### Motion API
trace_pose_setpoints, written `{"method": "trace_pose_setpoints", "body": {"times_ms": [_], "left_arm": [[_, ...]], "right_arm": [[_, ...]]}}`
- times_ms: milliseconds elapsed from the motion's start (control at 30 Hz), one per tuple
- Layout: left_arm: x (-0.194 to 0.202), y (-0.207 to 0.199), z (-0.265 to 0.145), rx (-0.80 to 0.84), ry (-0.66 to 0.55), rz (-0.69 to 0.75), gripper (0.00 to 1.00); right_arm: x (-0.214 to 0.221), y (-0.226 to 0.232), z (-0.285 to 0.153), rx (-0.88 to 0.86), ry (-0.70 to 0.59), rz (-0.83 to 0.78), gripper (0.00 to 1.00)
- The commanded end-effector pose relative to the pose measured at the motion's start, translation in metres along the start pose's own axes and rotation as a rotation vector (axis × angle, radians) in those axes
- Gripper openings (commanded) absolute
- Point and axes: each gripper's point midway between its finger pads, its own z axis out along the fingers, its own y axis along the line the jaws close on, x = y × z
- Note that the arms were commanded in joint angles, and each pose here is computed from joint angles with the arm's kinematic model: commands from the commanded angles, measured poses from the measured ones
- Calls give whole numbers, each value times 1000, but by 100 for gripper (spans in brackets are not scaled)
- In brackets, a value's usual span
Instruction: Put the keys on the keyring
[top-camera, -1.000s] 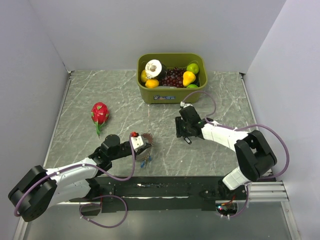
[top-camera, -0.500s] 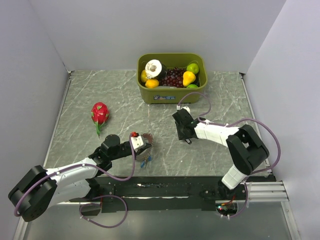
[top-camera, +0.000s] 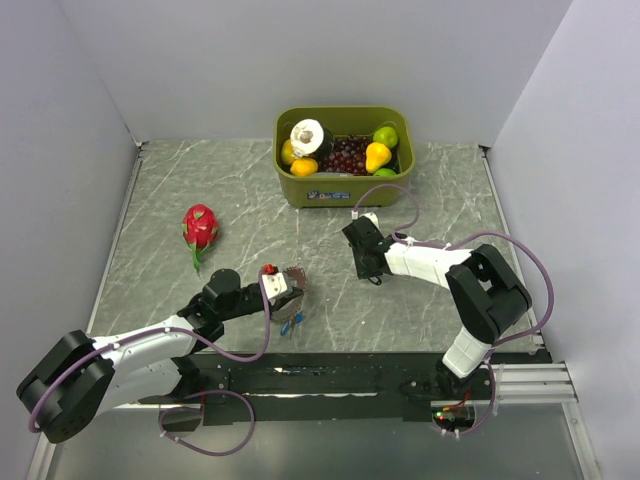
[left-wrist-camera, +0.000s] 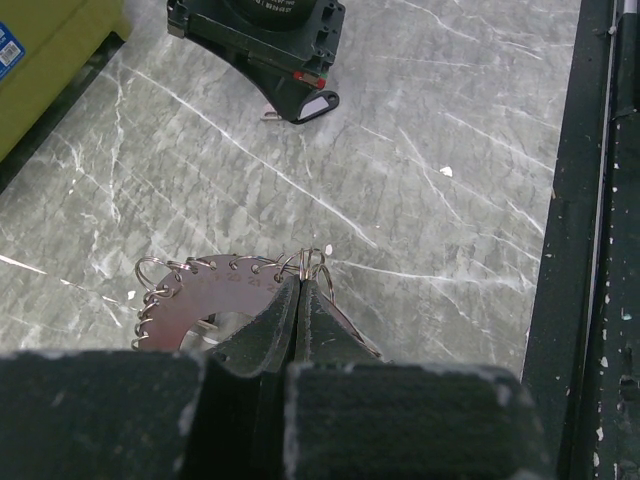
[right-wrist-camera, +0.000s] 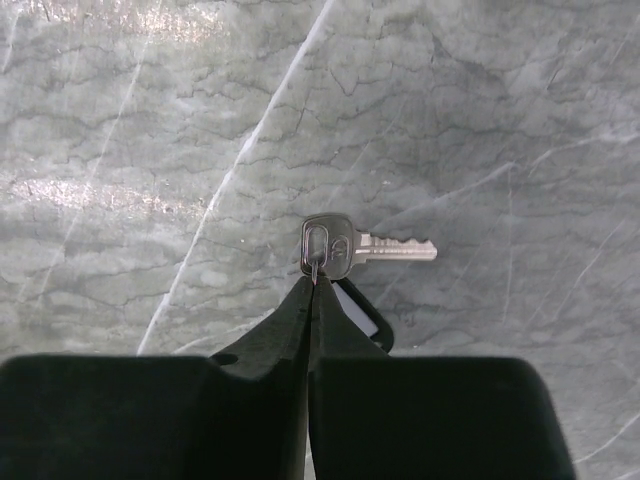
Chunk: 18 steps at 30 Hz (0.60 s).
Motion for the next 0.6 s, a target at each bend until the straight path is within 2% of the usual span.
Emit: {"method": "trace_pose_setpoints", "body": {"times_ms": [0,267,533,567], "left_arm": [[-32,4,5,9,-86,49,1],[-34,4,3,4,-89,44,1],[-45,6,0,-11,-128,46,1],[-44,5,-1,-10,-130,43,1]], "right_arm": [[-19,0,-5,19,-53,9,0],[-27,2,-23,-33,-113,-3,0],[-46,21,-62,-231,-261,-71,0],[-44,30,-68,-295,-271,-89,0]]}}
